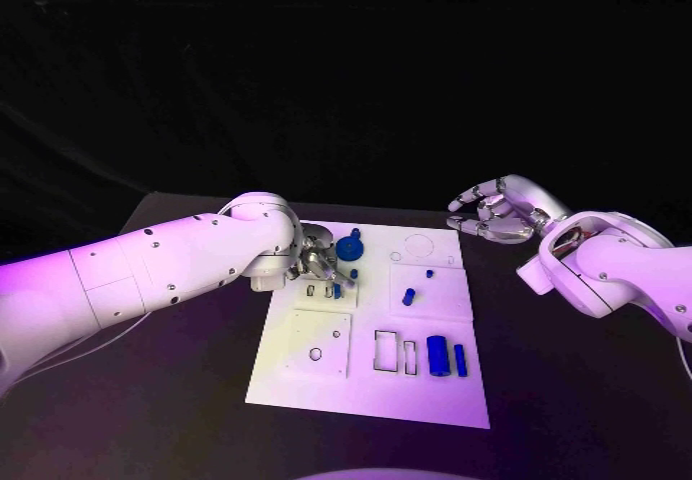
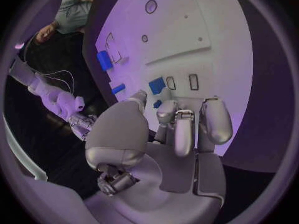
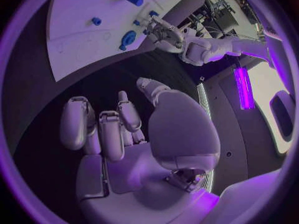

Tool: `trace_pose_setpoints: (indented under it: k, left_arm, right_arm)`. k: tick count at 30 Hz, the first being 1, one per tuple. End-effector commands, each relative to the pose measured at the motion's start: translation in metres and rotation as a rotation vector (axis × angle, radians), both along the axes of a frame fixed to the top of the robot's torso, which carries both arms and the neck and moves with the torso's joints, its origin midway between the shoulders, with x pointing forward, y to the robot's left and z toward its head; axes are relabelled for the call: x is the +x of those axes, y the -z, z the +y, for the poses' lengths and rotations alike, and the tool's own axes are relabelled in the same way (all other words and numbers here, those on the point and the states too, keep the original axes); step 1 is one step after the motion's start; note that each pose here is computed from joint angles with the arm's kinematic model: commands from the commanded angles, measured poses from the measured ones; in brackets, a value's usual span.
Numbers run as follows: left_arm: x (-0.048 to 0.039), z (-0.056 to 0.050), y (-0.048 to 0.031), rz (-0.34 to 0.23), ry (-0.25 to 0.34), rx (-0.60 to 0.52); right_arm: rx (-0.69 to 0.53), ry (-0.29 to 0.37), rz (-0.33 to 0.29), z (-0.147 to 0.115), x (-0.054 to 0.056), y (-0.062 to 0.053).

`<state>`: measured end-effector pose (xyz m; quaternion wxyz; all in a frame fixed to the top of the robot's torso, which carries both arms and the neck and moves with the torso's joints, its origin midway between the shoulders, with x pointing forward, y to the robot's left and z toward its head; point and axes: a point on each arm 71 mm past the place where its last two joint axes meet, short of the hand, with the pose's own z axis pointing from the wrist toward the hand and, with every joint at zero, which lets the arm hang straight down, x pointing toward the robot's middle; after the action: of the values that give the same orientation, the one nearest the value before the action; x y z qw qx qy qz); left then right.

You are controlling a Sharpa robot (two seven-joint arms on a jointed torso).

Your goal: Assemble the parts on the task board

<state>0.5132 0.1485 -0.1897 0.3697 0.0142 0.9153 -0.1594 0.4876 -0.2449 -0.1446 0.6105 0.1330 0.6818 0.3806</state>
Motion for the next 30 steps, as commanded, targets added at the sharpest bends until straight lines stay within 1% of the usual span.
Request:
trace_pose_setpoints:
  k: [1, 18, 30]
  left_arm:
    - [-0.0023, -0.0027, 0.0008, 0.028, 0.016, 0.003]
    - [-0.004, -0.0034, 0.0012, 0.036, 0.022, 0.0]
    - [-0.0045, -0.0041, 0.0014, 0.05, 0.012, -0.022]
  right_arm:
    - [-0.002, -0.005, -0.007, 0.0009, -0.0002, 0.0006]
    - [-0.001, -0.003, -0.003, 0.0006, 0.0, 0.0029]
    - [-0.001, -0.002, -0.002, 0.0006, -0.0001, 0.0038]
